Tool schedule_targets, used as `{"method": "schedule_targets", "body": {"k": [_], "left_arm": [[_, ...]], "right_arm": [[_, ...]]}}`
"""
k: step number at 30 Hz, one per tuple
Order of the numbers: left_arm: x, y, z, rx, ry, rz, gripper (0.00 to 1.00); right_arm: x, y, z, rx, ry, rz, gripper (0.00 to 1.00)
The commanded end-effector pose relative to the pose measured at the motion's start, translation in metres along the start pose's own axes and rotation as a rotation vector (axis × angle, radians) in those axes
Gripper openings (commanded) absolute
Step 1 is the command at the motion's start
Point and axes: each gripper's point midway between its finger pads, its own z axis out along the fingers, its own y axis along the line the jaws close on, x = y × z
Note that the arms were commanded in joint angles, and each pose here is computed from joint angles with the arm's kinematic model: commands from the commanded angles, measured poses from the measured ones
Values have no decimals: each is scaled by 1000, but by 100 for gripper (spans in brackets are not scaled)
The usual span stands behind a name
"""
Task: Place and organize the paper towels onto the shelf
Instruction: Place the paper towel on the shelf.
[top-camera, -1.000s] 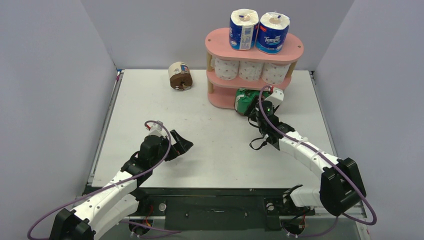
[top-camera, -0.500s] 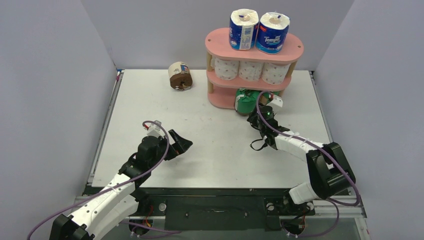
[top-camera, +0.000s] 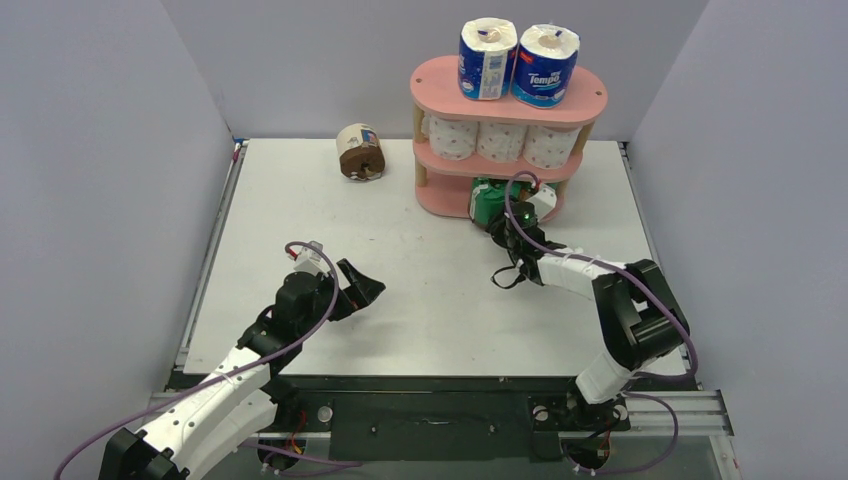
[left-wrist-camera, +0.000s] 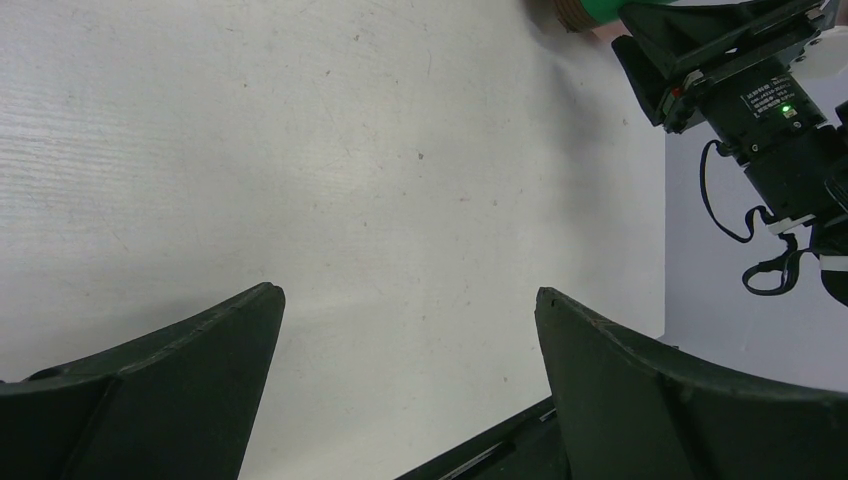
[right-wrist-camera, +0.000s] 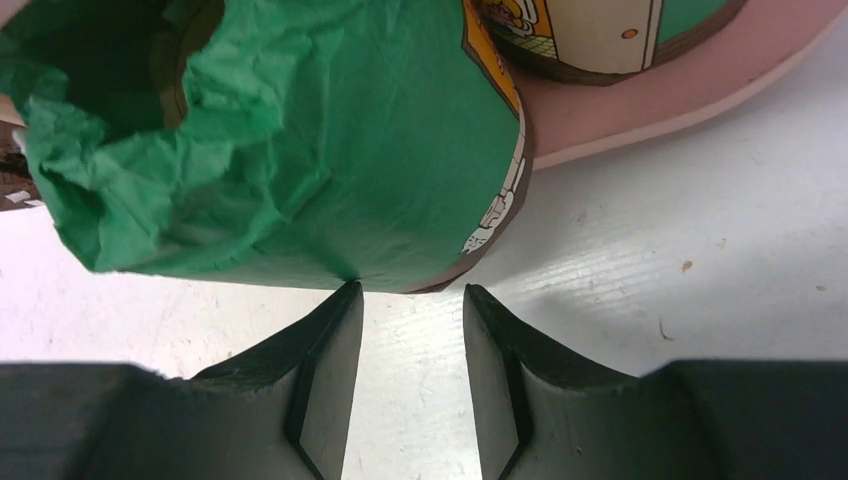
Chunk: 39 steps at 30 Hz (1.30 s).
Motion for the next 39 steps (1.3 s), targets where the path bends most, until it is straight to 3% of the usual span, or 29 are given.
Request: {"method": "schedule_targets", "body": {"k": [1,39], "left_arm": [[-10,-6,0,11,-34,0,97],[-7,-1,2,-8,-24,-1,97]], "right_arm": [[-31,26,7,-48,-88,81,38],[-52,30,45,10,-132,160,37]]}}
